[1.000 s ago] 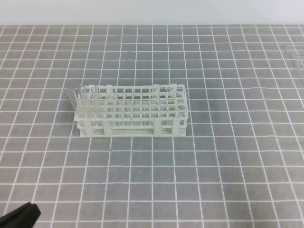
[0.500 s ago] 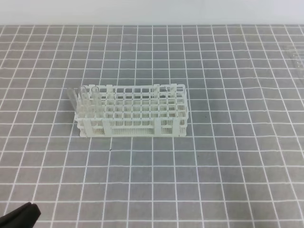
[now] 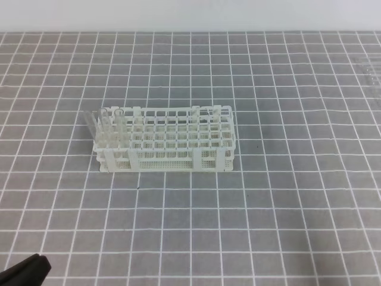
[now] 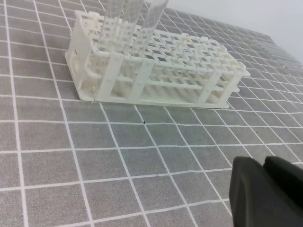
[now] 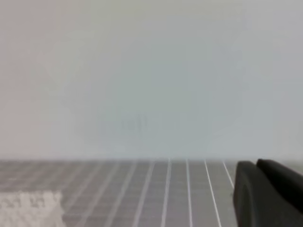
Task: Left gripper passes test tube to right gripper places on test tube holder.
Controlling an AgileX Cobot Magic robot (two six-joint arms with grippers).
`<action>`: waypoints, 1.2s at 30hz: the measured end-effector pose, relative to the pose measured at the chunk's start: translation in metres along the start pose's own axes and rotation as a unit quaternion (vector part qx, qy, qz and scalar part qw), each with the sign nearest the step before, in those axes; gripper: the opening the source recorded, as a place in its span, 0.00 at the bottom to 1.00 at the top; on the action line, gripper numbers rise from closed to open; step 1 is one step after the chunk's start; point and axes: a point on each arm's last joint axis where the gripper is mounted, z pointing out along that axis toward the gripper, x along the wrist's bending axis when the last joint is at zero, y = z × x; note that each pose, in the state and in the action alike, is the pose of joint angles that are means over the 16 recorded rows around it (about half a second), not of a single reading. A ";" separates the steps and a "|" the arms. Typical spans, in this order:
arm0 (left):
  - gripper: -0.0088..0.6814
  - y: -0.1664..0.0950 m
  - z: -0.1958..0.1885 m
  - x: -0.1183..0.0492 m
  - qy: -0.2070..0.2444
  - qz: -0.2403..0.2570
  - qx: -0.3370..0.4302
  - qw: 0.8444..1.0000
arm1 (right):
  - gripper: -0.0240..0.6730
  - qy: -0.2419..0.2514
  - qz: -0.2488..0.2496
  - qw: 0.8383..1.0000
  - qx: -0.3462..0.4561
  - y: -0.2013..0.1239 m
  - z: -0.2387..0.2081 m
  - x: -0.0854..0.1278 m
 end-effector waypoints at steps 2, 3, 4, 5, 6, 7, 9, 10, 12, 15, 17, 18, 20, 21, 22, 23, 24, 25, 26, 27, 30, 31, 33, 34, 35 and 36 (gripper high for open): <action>0.05 0.000 0.000 0.000 0.000 0.000 0.000 1.000 | 0.02 -0.014 -0.009 1.000 0.019 -0.003 0.000 -0.002; 0.05 0.000 0.000 0.000 0.000 0.000 0.000 1.000 | 0.02 -0.018 -0.014 0.999 0.032 -0.005 0.000 -0.003; 0.05 0.000 0.000 0.000 0.000 0.000 0.000 1.000 | 0.02 -0.021 -0.019 0.999 0.045 -0.008 0.000 -0.004; 0.05 0.000 0.000 0.000 0.000 0.000 0.000 1.000 | 0.02 -0.022 -0.024 0.998 0.060 -0.010 -0.001 -0.004; 0.05 0.000 0.000 0.000 0.000 0.000 0.000 1.000 | 0.02 -0.022 -0.028 0.997 0.075 -0.013 -0.001 -0.004; 0.05 0.000 0.000 0.000 0.000 0.000 0.000 1.000 | 0.02 -0.020 -0.030 0.995 0.091 -0.016 -0.001 -0.004; 0.05 0.000 0.000 0.000 0.000 0.000 0.000 1.000 | 0.02 -0.016 -0.033 0.992 0.121 -0.021 -0.003 -0.003; 0.05 0.000 0.000 0.000 0.000 0.000 0.000 1.000 | 0.02 -0.014 -0.036 0.990 0.134 -0.023 -0.003 -0.003; 0.05 0.000 0.000 0.000 0.000 0.000 0.000 1.000 | 0.02 -0.010 -0.041 0.987 0.155 -0.027 -0.004 -0.003; 0.05 0.000 0.000 0.000 0.000 0.000 0.000 1.000 | 0.02 -0.007 -0.045 0.984 0.173 -0.030 -0.005 -0.002; 0.05 0.000 0.000 0.000 0.000 0.000 0.000 1.000 | 0.02 -0.006 -0.046 0.982 0.182 -0.032 -0.006 -0.002; 0.05 0.000 0.000 0.000 0.000 0.000 0.000 1.000 | 0.02 -0.006 -0.047 0.982 0.185 -0.032 -0.006 -0.002; 0.05 0.000 0.000 0.000 0.000 0.000 0.000 1.000 | 0.02 -0.005 -0.049 0.981 0.189 -0.033 -0.006 -0.002; 0.05 0.000 0.000 0.000 0.000 0.000 0.000 1.000 | 0.02 -0.005 -0.049 0.981 0.190 -0.033 -0.006 -0.002; 0.05 0.000 0.000 0.000 0.000 0.000 0.000 1.000 | 0.02 -0.005 -0.050 0.980 0.191 -0.033 -0.006 -0.002; 0.05 0.000 0.000 0.000 0.000 0.000 0.000 1.000 | 0.02 -0.005 -0.051 0.980 0.191 -0.033 -0.006 -0.002; 0.05 0.000 0.000 0.000 0.000 0.000 0.000 1.000 | 0.02 -0.005 -0.052 0.980 0.191 -0.033 -0.006 -0.002; 0.05 0.000 0.000 0.000 0.000 0.000 0.000 1.000 | 0.02 -0.004 -0.052 0.980 0.191 -0.033 -0.006 -0.002; 0.05 0.000 0.000 0.000 0.000 0.000 0.000 1.000 | 0.02 -0.004 -0.052 0.980 0.191 -0.033 -0.006 -0.002; 0.05 0.000 0.000 0.000 0.000 0.000 0.000 1.000 | 0.02 -0.004 -0.051 0.980 0.191 -0.033 -0.006 -0.002; 0.05 0.000 0.000 0.000 0.000 0.000 0.000 1.000 | 0.02 -0.005 -0.051 0.980 0.191 -0.033 -0.006 -0.002; 0.05 0.000 0.000 0.000 0.000 0.000 0.000 1.000 | 0.02 -0.004 -0.051 0.980 0.191 -0.033 -0.006 -0.002; 0.05 0.000 0.000 0.000 0.000 0.000 0.000 1.000 | 0.02 -0.004 -0.051 0.980 0.191 -0.033 -0.006 -0.002; 0.05 0.000 0.000 0.000 0.000 0.000 0.000 1.000 | 0.02 -0.004 -0.051 0.980 0.191 -0.033 -0.006 -0.002; 0.05 0.000 0.000 0.000 0.001 0.000 -0.001 1.000 | 0.02 -0.004 -0.051 0.980 0.190 -0.033 -0.006 -0.002; 0.05 0.000 0.000 0.000 0.003 0.001 -0.003 1.000 | 0.02 -0.004 -0.051 0.980 0.190 -0.033 -0.006 -0.002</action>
